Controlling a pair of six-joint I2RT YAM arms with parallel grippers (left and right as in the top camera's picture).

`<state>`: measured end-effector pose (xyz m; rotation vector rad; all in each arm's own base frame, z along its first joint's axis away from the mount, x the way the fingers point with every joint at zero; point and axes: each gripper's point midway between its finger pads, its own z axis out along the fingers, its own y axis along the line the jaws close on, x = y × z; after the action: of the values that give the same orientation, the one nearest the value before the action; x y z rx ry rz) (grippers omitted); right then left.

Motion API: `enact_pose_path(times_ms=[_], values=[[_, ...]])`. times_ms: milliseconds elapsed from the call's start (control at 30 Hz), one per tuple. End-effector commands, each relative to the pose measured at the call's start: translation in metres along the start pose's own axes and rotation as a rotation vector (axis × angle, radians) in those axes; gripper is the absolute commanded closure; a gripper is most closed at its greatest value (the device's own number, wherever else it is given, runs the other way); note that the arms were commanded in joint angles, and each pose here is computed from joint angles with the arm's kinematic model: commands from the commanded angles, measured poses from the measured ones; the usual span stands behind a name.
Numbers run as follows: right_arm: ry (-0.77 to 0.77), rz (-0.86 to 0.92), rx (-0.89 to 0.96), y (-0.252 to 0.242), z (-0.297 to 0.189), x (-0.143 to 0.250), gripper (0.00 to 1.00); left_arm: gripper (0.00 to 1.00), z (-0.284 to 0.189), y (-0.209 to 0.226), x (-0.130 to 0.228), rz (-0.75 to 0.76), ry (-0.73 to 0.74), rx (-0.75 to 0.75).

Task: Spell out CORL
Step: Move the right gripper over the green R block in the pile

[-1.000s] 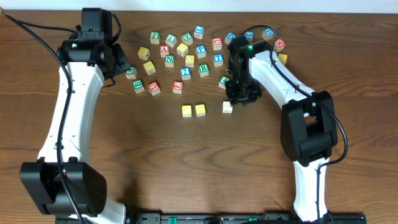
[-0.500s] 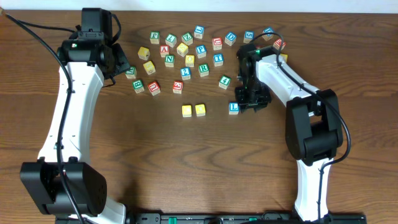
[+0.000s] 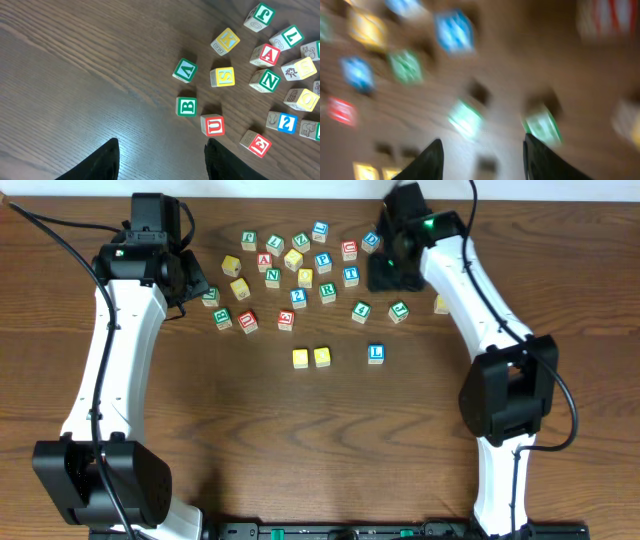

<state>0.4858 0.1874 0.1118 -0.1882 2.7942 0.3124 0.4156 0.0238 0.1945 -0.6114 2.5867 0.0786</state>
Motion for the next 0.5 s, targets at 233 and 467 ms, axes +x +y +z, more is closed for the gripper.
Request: enact_pose_path(times_ms=[233, 467], values=[[-0.179, -0.147, 0.032, 0.078, 0.065, -0.023, 0.5, 0.46, 0.002, 0.003, 0.0, -0.007, 0.002, -0.016], [-0.151, -0.088, 0.105, 0.063, 0.098, -0.013, 0.46, 0.46, 0.002, 0.003, 0.0, -0.007, 0.002, -0.016]])
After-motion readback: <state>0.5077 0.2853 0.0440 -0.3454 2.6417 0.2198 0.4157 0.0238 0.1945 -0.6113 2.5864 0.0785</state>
